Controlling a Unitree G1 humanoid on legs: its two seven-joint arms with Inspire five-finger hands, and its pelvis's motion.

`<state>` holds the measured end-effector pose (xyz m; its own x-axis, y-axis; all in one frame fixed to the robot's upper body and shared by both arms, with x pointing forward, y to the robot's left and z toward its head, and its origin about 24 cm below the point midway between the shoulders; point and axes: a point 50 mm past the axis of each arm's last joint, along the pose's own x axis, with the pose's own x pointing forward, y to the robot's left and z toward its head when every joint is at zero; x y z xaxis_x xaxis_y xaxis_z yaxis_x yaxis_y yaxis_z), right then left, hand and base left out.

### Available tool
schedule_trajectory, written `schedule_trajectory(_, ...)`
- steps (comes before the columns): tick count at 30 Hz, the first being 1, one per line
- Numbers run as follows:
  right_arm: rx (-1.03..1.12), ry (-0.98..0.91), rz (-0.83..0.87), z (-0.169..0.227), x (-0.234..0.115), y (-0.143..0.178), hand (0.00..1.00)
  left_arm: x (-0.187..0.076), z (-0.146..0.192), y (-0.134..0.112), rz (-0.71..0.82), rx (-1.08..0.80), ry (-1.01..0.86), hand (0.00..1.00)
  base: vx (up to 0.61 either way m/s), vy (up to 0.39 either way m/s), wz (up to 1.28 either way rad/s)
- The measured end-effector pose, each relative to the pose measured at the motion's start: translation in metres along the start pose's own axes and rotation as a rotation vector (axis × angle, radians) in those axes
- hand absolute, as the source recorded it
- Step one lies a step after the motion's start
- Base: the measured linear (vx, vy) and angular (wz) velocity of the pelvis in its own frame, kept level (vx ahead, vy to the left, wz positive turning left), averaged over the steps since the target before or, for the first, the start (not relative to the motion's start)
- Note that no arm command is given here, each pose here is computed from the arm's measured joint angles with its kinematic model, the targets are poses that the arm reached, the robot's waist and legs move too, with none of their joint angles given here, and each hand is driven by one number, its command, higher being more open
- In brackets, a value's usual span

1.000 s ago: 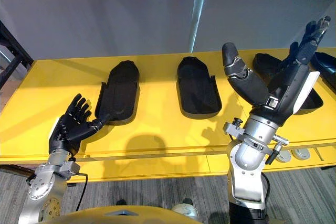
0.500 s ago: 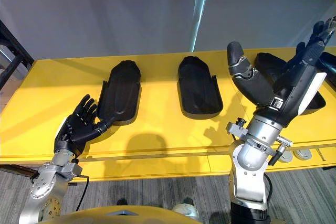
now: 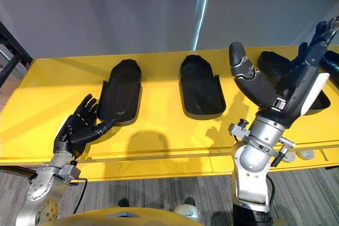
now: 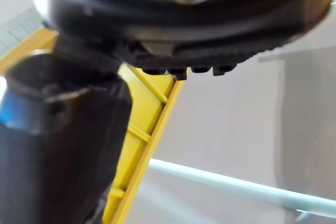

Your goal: Walk over and take three plastic housings, then place them on the shelf

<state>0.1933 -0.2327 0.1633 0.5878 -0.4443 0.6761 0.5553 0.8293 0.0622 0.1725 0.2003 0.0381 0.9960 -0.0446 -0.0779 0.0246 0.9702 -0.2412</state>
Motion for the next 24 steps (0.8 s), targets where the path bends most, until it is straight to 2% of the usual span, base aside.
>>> schedule_trajectory(24,0.001,0.000,-0.001,0.0000,0.0002,0.0002,1.00,0.0018,0.0022,-0.0010,-0.036,0.011,-0.005,1.00,0.00,0.000,0.00)
